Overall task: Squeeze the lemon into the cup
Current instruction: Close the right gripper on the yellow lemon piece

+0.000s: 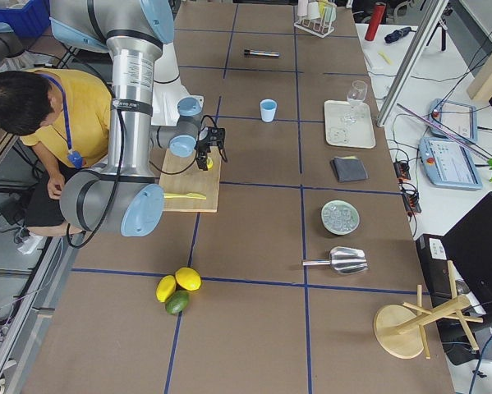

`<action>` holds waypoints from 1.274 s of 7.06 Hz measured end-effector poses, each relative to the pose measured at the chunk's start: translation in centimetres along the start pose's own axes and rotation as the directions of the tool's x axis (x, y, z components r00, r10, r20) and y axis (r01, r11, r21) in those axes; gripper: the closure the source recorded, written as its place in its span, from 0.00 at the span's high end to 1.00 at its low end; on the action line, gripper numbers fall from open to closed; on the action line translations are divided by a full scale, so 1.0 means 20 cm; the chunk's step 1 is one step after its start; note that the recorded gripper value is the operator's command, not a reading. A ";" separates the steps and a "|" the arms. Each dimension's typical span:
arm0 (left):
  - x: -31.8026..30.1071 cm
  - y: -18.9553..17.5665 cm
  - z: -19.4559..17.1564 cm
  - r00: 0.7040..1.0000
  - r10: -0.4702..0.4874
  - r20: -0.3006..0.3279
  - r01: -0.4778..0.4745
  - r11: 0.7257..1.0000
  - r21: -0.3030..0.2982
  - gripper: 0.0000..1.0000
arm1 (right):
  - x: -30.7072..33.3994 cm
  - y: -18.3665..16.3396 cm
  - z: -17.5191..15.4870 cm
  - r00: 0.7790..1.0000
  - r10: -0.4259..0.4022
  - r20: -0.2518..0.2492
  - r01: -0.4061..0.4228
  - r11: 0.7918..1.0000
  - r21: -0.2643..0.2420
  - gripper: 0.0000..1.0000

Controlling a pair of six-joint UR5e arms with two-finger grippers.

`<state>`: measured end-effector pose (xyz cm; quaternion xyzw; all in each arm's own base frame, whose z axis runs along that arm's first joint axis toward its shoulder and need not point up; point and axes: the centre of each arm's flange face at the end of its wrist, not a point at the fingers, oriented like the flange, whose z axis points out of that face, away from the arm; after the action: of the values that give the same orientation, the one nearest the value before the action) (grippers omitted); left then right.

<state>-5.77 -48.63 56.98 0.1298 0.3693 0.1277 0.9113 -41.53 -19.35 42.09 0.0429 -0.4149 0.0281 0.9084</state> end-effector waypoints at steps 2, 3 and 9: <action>0.00 0.00 0.00 1.000 -0.001 0.000 0.001 1.000 0.000 1.00 | 0.02 -0.01 0.00 1.000 0.001 -0.007 -0.001 1.000 0.007 0.88; 0.00 0.00 0.00 1.000 -0.001 0.000 0.001 1.000 -0.001 1.00 | 0.02 -0.01 0.00 1.000 0.001 -0.008 0.000 1.000 0.010 0.81; -0.01 0.02 0.01 1.000 -0.006 -0.001 0.006 1.000 -0.005 1.00 | 0.01 -0.01 -0.03 1.000 0.003 0.006 -0.003 1.000 0.012 0.21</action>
<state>-5.82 -48.44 57.37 0.1265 0.3697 0.1257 0.9119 -40.92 -19.56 41.71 0.0475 -0.4173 0.0319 0.9070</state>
